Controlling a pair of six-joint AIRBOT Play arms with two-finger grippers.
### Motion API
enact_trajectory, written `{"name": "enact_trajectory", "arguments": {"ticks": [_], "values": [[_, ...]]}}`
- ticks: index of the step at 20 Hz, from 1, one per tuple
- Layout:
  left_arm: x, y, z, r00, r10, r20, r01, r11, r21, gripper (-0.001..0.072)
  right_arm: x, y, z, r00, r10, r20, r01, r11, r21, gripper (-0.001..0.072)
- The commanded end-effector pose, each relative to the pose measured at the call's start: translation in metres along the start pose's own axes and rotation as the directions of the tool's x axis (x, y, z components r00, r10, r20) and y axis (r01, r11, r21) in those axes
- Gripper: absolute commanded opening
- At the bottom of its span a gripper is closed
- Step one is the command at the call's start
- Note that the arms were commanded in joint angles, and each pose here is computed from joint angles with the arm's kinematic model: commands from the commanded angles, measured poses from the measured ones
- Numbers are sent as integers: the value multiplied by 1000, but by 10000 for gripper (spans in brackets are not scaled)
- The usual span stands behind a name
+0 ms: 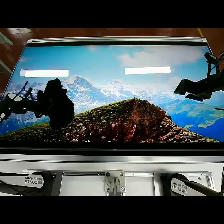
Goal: Fold the shirts.
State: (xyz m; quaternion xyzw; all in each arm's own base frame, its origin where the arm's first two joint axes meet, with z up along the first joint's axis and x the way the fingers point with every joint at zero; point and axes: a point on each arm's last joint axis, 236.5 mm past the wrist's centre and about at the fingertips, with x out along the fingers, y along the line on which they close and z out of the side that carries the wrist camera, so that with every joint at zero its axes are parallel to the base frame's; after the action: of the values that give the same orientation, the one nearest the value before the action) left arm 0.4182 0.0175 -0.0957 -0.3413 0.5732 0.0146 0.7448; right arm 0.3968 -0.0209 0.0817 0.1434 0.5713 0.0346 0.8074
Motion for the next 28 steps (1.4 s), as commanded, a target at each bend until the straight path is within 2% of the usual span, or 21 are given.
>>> {"name": "enact_trajectory", "arguments": {"ticks": [1,3,5,7,10,13,15,18,21,22,23,24,27,28], "values": [[-25,-33,4,998,-49,-27,52,992,119,35,0,2,-5,1000,9,-21,-9,1000,1,693],[-68,-72,10,995,-93,20,85,964,251,35,0,3,-6,1000,10,-26,-11,1000,-10,693],[-121,-125,1,984,-157,88,105,898,427,35,-1,3,-6,1000,10,-27,-10,1000,-11,693],[-169,-177,-28,961,-236,142,123,828,548,35,-7,6,-11,999,16,-42,-16,1000,-17,693],[-209,-237,-98,933,-345,106,195,729,656,35,-36,15,-16,1000,16,-10,-16,998,-55,693],[-195,-279,-171,915,-403,-25,305,649,697,35,-72,26,-26,999,15,50,-11,996,-86,694],[-159,-296,-215,905,-413,-106,367,628,686,35,-87,31,-41,999,12,42,-7,994,-105,694],[-85,-304,-281,902,-386,-191,412,642,646,35,-94,32,-66,999,9,-37,-13,994,-113,694],[-12,-281,-334,923,-236,-305,381,675,631,38,-81,29,-79,995,11,-94,-20,995,-97,694],[2,-275,-343,919,-208,-335,379,701,604,163,-73,26,-83,994,13,-112,-23,996,-87,694],[7,-274,-343,913,-203,-353,382,728,569,517,-63,24,-88,991,15,-134,-25,997,-74,694],[6,-273,-335,911,-203,-359,381,748,543,686,-54,21,-93,988,18,-150,-28,998,-64,695],[-23,-251,-272,920,-183,-345,359,744,563,680,-23,28,-101,982,86,-169,-99,992,-73,697],[-35,-233,-247,924,-169,-342,341,766,544,680,-12,33,-105,974,125,-189,-137,989,-53,697]]}}
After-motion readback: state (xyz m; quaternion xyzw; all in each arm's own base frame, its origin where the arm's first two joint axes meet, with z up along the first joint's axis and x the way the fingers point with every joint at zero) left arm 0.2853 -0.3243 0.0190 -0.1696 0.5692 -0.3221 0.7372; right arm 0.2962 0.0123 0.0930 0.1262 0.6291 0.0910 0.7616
